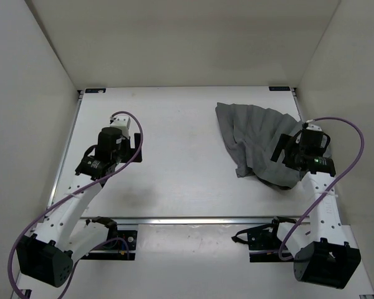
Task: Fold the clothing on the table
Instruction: Grab the skirt from the pile
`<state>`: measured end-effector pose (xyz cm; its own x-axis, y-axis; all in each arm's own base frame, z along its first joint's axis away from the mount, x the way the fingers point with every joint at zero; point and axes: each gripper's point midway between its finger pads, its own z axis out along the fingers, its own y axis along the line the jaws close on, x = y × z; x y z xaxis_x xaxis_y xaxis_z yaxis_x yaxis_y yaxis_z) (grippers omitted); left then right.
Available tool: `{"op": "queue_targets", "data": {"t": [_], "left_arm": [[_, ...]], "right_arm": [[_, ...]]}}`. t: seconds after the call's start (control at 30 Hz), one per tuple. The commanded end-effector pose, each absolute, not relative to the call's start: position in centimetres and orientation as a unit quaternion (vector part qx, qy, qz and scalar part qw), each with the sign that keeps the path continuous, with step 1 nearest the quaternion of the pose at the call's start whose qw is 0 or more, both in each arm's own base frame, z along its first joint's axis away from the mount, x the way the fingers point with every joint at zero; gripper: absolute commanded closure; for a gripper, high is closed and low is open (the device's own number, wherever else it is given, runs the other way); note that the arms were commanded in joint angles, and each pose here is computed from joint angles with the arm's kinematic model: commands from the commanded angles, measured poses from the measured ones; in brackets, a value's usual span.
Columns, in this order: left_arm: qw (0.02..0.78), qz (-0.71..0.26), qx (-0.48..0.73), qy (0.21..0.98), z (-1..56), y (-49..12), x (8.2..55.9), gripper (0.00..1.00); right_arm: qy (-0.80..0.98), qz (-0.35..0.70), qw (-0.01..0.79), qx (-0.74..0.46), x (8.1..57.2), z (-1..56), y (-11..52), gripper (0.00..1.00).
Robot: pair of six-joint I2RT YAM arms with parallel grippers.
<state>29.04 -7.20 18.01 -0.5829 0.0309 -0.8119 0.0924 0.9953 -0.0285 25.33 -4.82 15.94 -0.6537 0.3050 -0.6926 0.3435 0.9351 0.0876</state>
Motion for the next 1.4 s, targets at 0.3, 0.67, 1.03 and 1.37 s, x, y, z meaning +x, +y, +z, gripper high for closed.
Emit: {"op": "queue_targets", "data": {"t": [0.3, 0.67, 1.03, 1.37], "left_arm": [[0.381, -0.021, 0.072, 0.922, 14.6, -7.3, 26.7, 0.01], [0.343, -0.03, 0.028, 0.938, 15.0, -6.7, 27.8, 0.01], [0.373, -0.18, 0.058, 0.909, 18.0, -11.0, 31.9, 0.01], [0.371, -0.368, 0.065, 0.85, 18.7, -18.5, 29.6, 0.02]], "right_arm": [[0.928, -0.024, 0.343, 0.142, 27.7, 16.3, -3.6, 0.01], [0.935, 0.059, 0.338, 0.095, 28.7, 15.6, -0.1, 0.01], [0.922, 0.066, 0.365, 0.107, 28.4, 16.6, -0.2, 0.01], [0.918, 0.121, 0.367, 0.088, 28.5, 16.3, 2.8, 0.05]]}}
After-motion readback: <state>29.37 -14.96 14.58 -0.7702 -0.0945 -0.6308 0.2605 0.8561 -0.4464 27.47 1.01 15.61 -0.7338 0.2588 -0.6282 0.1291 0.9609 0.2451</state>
